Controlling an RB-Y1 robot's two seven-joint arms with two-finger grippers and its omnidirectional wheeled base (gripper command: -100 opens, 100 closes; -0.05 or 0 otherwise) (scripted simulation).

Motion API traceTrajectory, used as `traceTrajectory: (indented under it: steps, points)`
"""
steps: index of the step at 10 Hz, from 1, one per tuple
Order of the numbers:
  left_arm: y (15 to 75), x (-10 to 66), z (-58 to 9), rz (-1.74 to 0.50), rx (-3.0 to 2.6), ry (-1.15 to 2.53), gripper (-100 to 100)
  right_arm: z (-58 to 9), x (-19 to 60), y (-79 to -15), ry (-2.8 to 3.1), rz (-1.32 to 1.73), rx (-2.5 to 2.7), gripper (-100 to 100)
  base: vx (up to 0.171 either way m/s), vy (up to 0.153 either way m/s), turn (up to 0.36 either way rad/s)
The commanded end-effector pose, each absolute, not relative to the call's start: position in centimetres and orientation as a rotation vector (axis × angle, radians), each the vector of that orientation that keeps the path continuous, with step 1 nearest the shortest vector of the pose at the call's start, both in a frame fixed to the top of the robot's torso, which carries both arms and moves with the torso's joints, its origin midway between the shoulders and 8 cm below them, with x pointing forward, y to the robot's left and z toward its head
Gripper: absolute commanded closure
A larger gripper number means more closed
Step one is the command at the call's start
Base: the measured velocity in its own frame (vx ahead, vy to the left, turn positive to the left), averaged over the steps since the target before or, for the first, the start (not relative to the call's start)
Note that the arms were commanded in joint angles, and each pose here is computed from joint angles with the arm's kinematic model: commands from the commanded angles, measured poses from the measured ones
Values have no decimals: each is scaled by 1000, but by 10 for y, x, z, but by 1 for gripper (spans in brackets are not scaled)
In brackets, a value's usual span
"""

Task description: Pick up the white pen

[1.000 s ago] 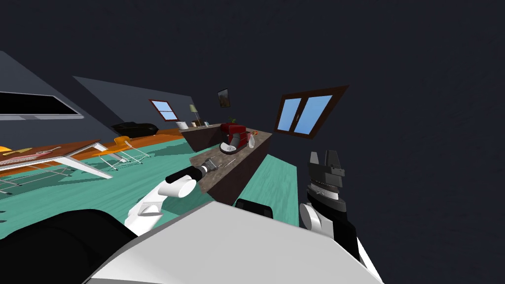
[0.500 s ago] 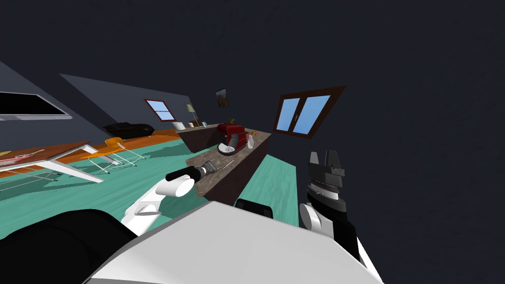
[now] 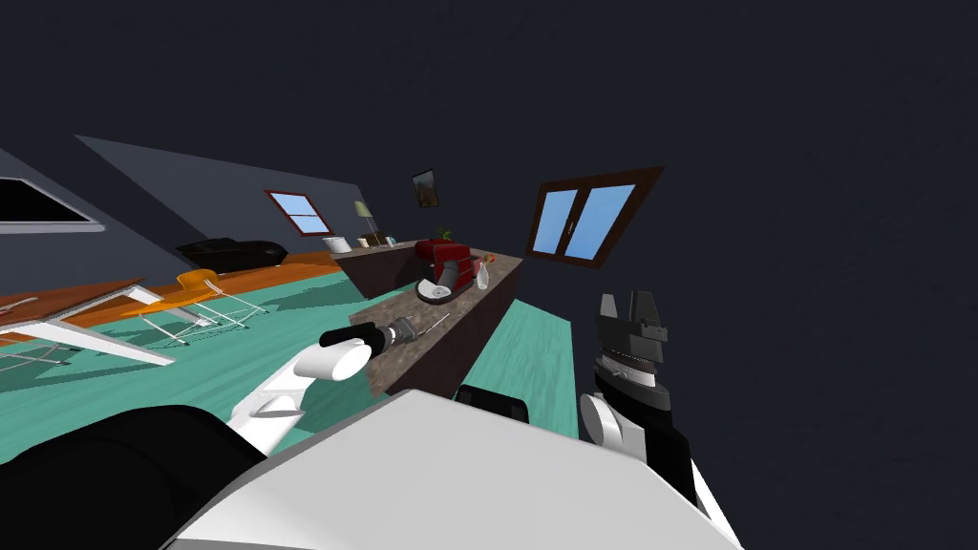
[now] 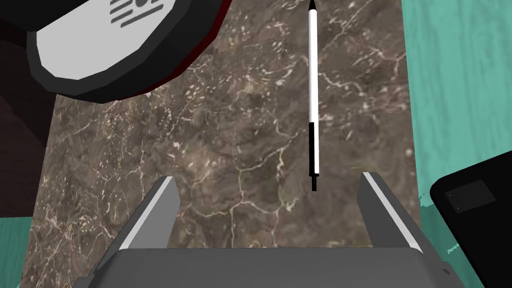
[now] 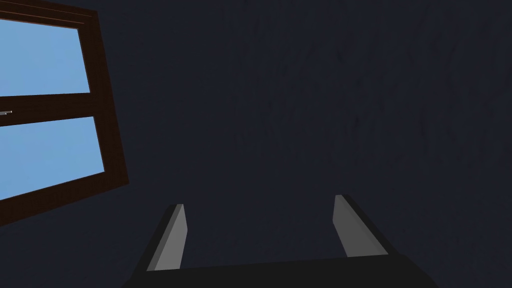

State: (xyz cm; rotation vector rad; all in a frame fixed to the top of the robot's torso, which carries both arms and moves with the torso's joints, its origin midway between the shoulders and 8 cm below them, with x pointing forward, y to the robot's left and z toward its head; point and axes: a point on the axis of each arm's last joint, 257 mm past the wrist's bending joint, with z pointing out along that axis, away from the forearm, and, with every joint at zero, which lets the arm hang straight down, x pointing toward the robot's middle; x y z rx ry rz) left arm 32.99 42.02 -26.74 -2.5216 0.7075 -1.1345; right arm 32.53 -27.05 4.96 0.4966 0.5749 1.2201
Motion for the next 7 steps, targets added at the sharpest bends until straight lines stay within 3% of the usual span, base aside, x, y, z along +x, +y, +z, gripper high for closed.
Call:
traceTrajectory:
  steps: [1, 7]
  points:
    - [421, 322, -277, -1085, -2577, 699, -100, 50, 325, -270, 575, 1220, 497, 0, 41, 3, -27]
    - [421, 288, -301, -921, -2767, 637, -100, 50, 325, -270, 575, 1220, 497, 0, 50, 10, -45]
